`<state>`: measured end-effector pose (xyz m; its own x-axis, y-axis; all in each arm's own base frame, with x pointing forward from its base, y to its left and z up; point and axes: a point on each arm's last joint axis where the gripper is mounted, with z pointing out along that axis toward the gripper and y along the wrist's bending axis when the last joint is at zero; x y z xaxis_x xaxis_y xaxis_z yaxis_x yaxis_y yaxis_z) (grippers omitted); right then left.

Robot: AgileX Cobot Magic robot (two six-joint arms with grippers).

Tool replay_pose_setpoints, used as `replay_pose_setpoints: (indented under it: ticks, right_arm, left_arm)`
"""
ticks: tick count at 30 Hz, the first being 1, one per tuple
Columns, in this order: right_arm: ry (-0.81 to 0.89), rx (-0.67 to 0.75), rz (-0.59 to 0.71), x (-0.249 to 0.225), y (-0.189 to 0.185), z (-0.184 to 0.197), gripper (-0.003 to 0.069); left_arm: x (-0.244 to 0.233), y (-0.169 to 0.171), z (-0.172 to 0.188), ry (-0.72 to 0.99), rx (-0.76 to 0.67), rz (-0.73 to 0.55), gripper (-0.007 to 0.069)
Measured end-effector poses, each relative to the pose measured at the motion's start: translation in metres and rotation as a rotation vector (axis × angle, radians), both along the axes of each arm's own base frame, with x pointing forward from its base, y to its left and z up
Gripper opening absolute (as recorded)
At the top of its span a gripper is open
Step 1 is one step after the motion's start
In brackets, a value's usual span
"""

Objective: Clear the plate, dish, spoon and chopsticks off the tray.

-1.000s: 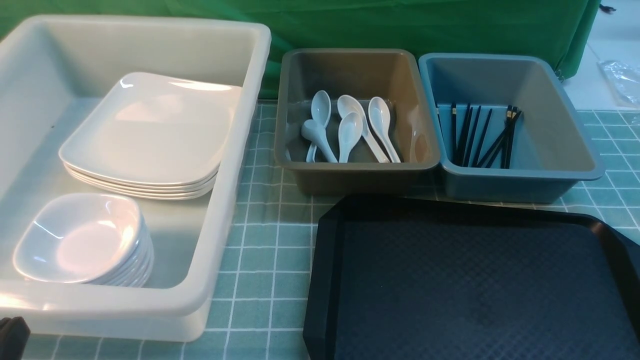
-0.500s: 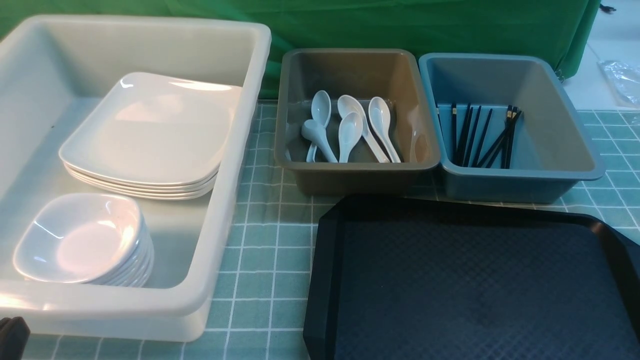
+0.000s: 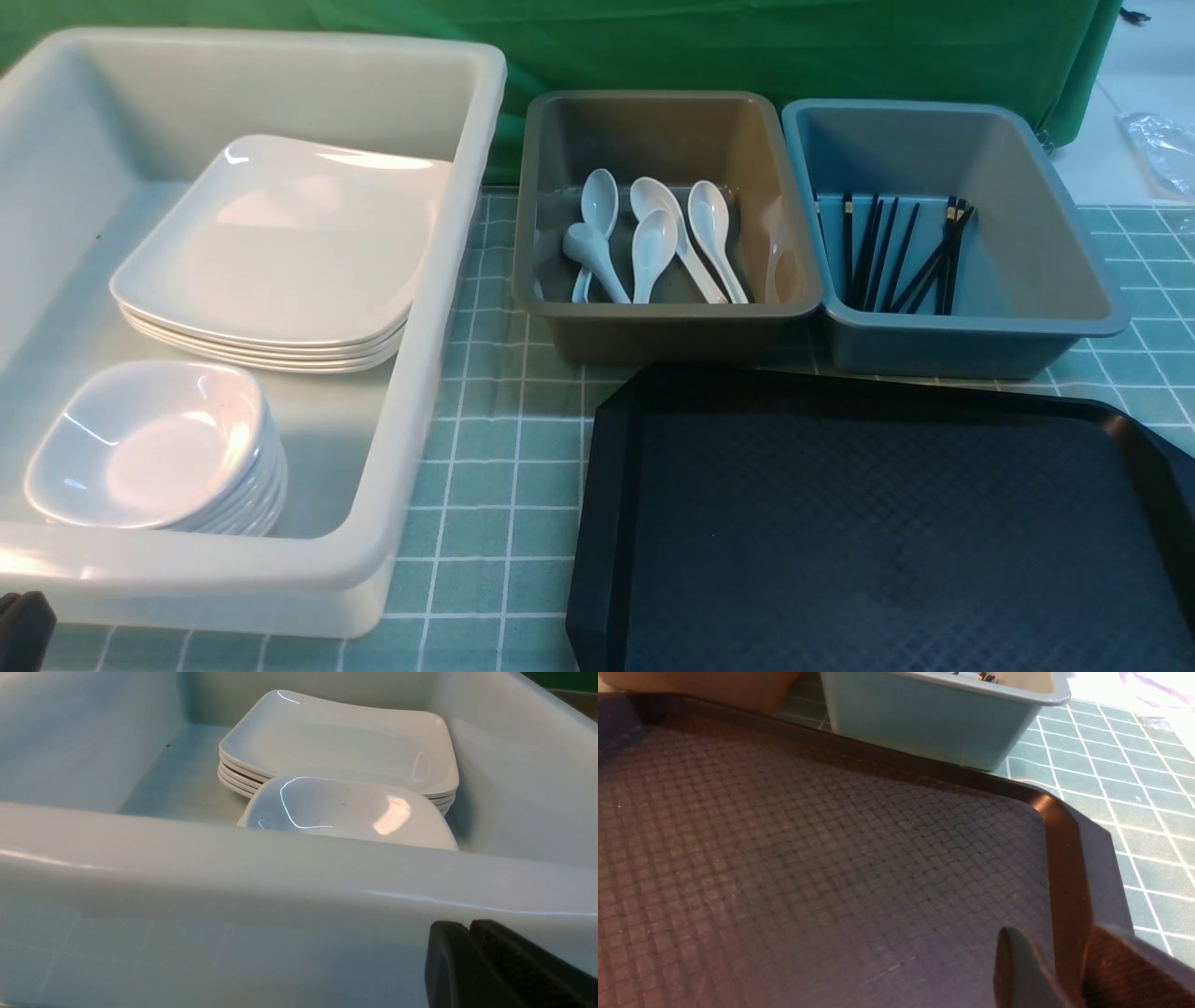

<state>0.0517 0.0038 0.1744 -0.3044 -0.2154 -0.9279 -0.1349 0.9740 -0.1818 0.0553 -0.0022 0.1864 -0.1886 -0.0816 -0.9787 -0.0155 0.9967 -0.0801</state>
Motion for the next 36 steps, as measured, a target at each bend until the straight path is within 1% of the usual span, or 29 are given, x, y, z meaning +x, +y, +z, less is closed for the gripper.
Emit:
replay_pose_setpoints:
  ticks: [36]
  right_arm:
    - [0.0,0.001,0.0,0.0,0.0,0.0,0.0242]
  left_arm:
    - [0.0,0.0,0.0,0.0,0.012,-0.002,0.0017]
